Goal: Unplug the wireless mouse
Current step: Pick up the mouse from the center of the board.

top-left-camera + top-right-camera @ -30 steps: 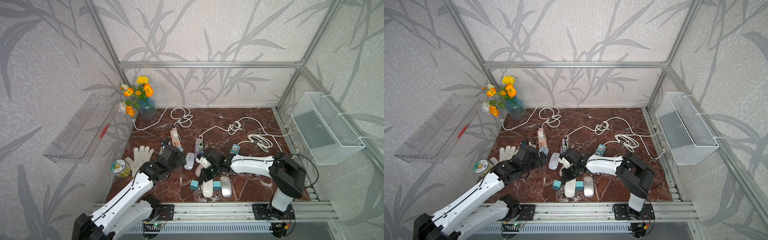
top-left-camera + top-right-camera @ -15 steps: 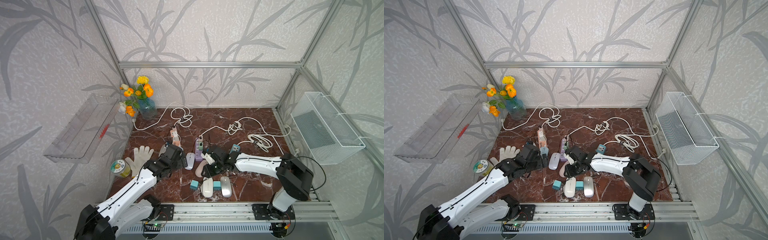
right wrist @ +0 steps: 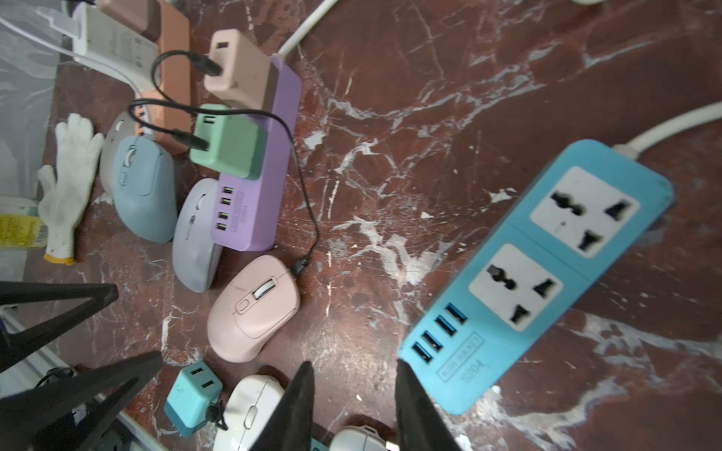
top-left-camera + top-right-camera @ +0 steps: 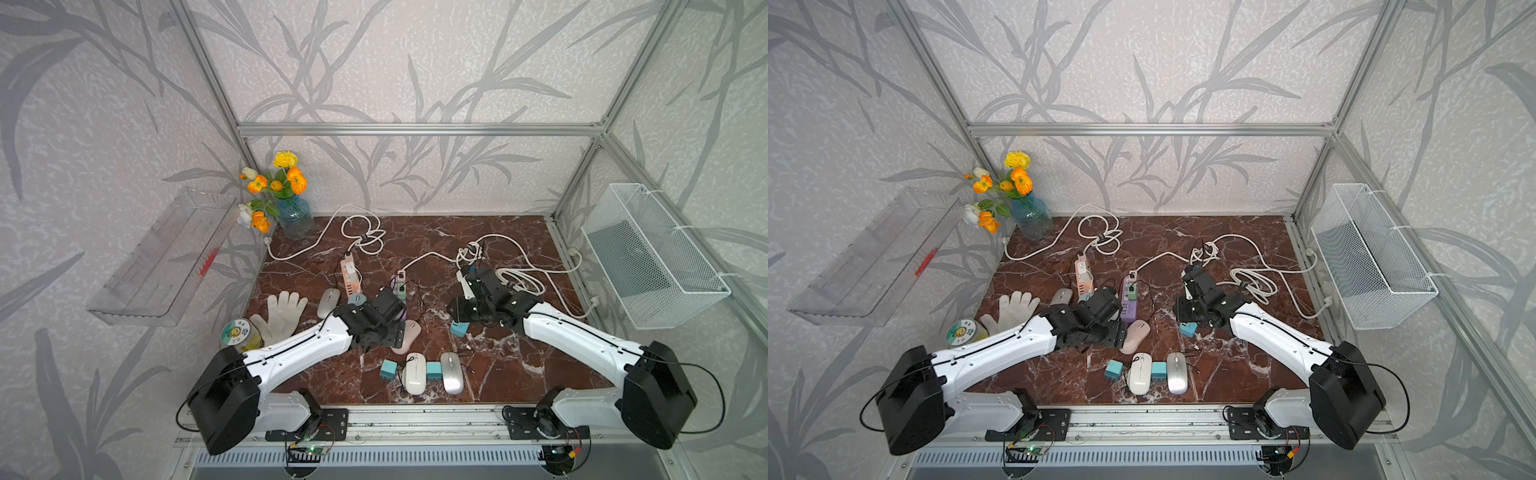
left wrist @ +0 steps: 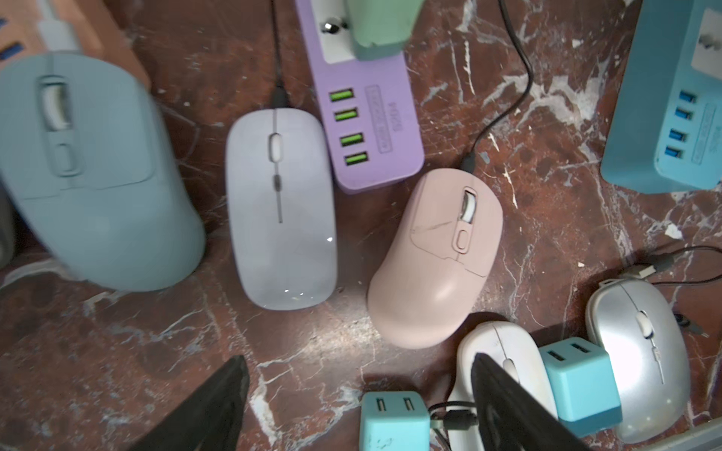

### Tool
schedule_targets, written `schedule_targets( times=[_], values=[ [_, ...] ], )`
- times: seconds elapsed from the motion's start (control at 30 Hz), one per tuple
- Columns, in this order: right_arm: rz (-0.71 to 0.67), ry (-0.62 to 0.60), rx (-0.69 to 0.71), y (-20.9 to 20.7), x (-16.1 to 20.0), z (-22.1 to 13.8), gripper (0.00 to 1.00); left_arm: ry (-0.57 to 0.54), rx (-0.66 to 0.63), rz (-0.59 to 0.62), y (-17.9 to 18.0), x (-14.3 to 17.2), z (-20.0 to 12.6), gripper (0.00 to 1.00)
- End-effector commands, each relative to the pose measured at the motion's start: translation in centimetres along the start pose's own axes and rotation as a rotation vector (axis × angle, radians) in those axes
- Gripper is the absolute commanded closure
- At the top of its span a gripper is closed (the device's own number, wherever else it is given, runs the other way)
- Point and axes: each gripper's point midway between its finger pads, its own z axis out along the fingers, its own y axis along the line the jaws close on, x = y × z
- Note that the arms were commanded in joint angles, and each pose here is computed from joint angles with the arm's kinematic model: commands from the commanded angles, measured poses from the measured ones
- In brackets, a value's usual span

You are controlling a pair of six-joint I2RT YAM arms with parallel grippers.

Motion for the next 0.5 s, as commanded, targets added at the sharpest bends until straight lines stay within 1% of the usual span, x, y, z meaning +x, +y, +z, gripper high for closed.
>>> schedule_targets(
  times=[0.0, 0.13, 0.3, 0.47],
  values=[
    [0.001, 0.002, 0.036, -1.4, 0.6, -0.8, 0.65, 0.028, 0.007, 0.066, -1.8, -0.8, 0.7, 0.12],
    [0.019, -0.014, 0.038, -2.1, 0.7, -1.4, 0.65, 0.045, 0.004, 0.13, -3.3, -1.3, 2.1, 0.12],
    [0.044, -0.045, 0.048, -3.3, 0.6, -2.4, 0.65, 0.084, -0.019, 0.187, -3.6, -1.2, 3.8, 0.13],
    [0.062, -0.053, 0.048, -4.0, 0.6, -2.7, 0.65, 0.119, -0.024, 0.22, -3.8, -0.9, 5.1, 0.17]
  ],
)
